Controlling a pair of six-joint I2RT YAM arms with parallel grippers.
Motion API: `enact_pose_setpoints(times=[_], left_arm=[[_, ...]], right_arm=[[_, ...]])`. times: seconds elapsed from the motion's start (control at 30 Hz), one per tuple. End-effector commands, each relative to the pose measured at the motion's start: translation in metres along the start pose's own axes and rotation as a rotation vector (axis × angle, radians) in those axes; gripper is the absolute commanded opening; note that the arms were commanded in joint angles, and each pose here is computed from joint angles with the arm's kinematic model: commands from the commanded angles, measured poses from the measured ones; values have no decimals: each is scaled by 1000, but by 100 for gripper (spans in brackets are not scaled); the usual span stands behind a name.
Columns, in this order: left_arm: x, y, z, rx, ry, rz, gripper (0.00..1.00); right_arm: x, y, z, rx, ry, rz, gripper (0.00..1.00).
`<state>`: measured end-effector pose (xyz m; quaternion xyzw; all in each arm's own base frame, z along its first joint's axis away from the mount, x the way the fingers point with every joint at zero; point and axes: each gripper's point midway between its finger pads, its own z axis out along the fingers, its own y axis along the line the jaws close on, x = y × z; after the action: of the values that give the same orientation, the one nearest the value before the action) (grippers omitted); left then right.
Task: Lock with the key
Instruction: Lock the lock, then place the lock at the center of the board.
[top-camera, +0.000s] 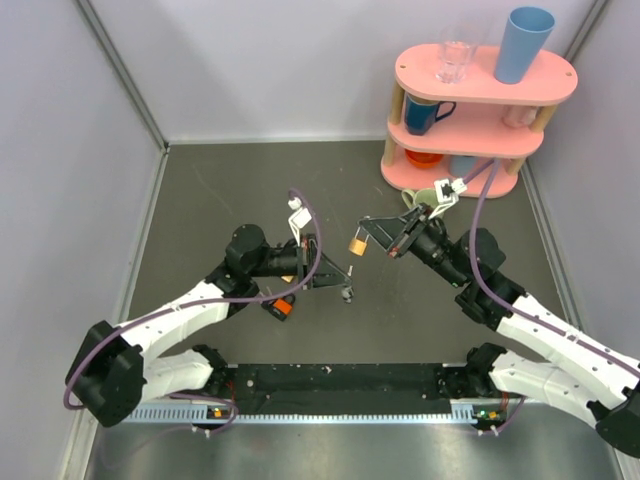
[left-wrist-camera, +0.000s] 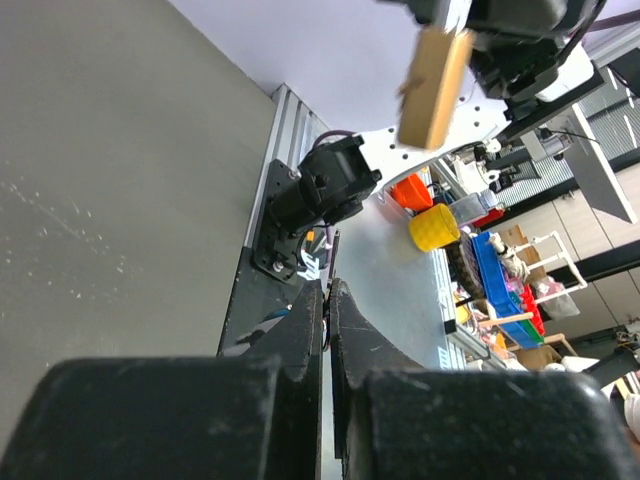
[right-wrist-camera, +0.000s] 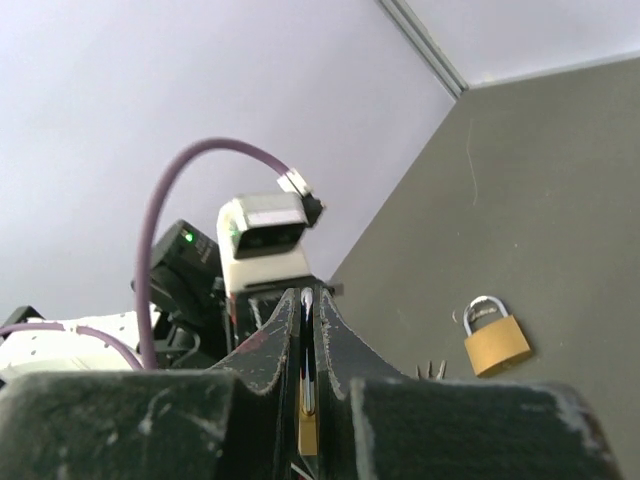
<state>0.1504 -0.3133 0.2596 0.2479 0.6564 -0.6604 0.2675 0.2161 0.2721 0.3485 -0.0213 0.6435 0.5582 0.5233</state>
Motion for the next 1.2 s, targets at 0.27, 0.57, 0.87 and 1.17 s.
enact_pose_setpoints(times=[0.27,0.57,0.87,1.17], left_arm=[[23,6,-13,-32,-21,-2,0],[6,11,-7,-72,-29,53,0],[-38,22,-3,-114,-21,149,0],[-74,44,-45,-209,-115,144,0]], right_arm=[[-36,27,-5,-71,-115,-10,0],[-27,21,-7,-55,-83,-15,0],[-20,19,-5,-35,-29,-43,0],[-3,6,1,3,45,-53,0]])
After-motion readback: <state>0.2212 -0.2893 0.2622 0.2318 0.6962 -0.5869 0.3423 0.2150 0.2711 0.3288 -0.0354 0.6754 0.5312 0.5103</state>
